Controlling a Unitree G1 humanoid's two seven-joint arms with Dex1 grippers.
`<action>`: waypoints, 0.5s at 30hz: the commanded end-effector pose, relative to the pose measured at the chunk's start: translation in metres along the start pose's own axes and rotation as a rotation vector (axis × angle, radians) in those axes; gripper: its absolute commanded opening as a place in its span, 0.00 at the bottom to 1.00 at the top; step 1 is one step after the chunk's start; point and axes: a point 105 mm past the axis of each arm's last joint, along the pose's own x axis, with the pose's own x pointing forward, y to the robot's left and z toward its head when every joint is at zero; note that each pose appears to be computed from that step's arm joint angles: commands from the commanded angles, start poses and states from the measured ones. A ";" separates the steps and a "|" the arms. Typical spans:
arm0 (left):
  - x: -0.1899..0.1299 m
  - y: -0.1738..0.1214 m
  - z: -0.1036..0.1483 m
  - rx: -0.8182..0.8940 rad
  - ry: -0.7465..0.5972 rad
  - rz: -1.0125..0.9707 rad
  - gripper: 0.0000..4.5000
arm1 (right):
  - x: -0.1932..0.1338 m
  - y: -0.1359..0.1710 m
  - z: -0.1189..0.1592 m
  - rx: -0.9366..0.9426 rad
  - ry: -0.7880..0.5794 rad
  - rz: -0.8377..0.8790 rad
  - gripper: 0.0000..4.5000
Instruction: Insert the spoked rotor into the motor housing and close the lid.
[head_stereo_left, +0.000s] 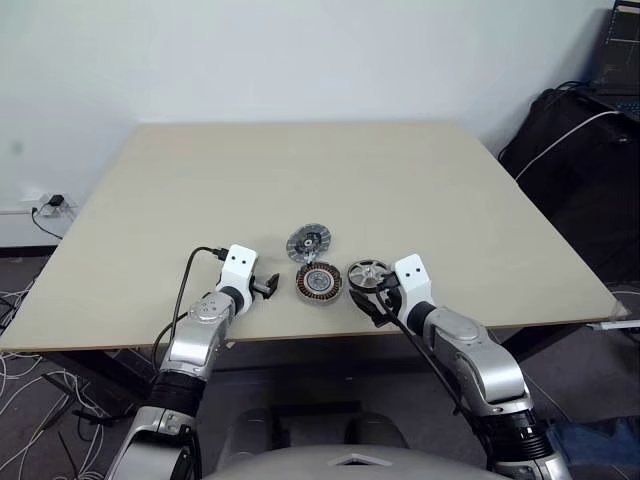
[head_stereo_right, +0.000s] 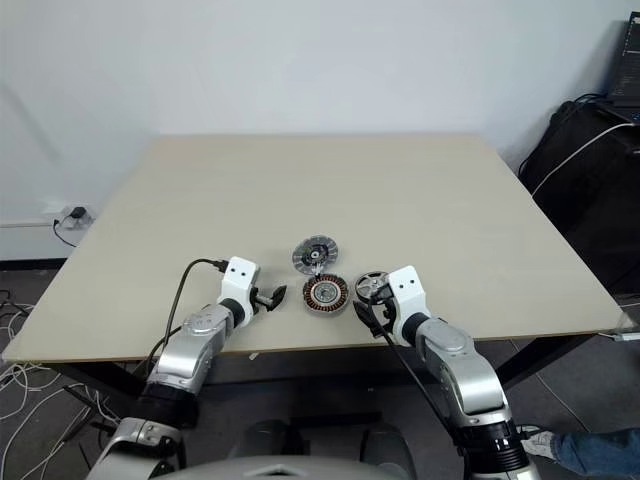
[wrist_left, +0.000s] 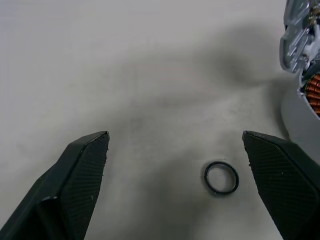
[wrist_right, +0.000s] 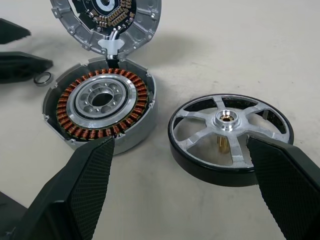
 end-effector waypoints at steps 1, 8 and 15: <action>0.005 -0.005 0.010 0.020 -0.032 -0.028 1.00 | -0.005 -0.003 0.014 -0.013 -0.058 -0.017 1.00; 0.004 -0.011 -0.002 0.056 0.022 -0.055 1.00 | -0.004 -0.002 0.015 -0.010 -0.060 -0.021 1.00; -0.001 -0.009 -0.015 0.093 0.077 -0.028 0.87 | -0.003 0.001 0.015 -0.010 -0.059 -0.015 1.00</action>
